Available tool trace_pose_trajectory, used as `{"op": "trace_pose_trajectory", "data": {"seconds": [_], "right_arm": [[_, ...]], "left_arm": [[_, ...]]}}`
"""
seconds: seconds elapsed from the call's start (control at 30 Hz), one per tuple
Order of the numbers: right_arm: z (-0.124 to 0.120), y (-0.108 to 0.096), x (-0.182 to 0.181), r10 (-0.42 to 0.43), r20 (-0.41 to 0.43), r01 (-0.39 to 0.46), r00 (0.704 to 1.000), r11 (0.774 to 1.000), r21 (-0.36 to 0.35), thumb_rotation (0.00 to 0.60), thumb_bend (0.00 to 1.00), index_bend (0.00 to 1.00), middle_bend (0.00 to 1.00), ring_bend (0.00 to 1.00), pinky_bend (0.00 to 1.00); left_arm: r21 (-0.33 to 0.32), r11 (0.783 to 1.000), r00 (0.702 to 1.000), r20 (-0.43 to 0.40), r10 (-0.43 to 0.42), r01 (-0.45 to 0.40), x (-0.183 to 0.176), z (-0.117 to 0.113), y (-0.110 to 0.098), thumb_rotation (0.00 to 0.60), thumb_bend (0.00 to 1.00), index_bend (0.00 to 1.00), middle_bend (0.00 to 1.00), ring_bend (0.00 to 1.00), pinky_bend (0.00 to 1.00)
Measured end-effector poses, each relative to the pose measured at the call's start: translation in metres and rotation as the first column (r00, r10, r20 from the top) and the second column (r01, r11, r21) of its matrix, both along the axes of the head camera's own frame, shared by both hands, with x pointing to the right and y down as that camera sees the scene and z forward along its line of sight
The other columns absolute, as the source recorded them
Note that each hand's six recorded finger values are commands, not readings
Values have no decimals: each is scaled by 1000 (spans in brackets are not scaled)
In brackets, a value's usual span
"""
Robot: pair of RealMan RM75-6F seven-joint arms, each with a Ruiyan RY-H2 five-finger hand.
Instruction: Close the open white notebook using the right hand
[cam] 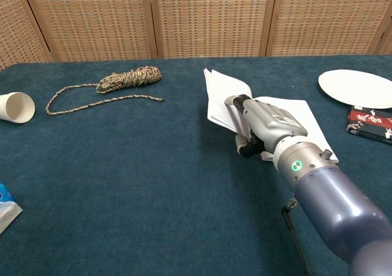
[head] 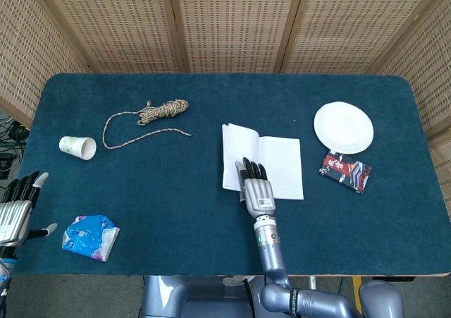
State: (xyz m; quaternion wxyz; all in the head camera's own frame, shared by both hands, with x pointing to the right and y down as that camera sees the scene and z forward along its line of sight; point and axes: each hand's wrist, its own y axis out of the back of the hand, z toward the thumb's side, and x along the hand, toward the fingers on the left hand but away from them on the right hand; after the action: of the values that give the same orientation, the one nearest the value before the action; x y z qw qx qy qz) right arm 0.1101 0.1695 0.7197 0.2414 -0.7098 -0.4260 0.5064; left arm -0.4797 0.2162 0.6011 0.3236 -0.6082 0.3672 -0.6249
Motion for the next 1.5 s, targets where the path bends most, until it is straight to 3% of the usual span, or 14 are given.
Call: {"op": "trace_pose_trajectory", "data": {"seconds": [0.33, 0.8, 1.23, 1.5], "right_arm": [[-18, -5, 23, 59, -2, -59, 998, 998, 31, 600, 653, 93, 0, 0, 0], [-44, -15, 52, 112, -21, -110, 993, 990, 91, 600, 644, 80, 0, 0, 0], [-57, 1, 76, 146, -29, -143, 989, 986, 85, 600, 602, 8, 0, 0, 0], [-64, -6, 83, 155, -49, -149, 987, 982, 114, 600, 563, 0, 0, 0, 0]], "left_arm": [[15, 1000, 1000, -15, 20, -20, 7, -4, 1, 600, 138, 0, 0, 0, 0], [47, 998, 999, -28, 34, -33, 14, -14, 1, 600, 139, 0, 0, 0, 0], [60, 997, 997, -51, 55, -52, 22, -20, 3, 600, 139, 0, 0, 0, 0], [74, 995, 996, -61, 66, -61, 25, -24, 3, 600, 139, 0, 0, 0, 0]]}}
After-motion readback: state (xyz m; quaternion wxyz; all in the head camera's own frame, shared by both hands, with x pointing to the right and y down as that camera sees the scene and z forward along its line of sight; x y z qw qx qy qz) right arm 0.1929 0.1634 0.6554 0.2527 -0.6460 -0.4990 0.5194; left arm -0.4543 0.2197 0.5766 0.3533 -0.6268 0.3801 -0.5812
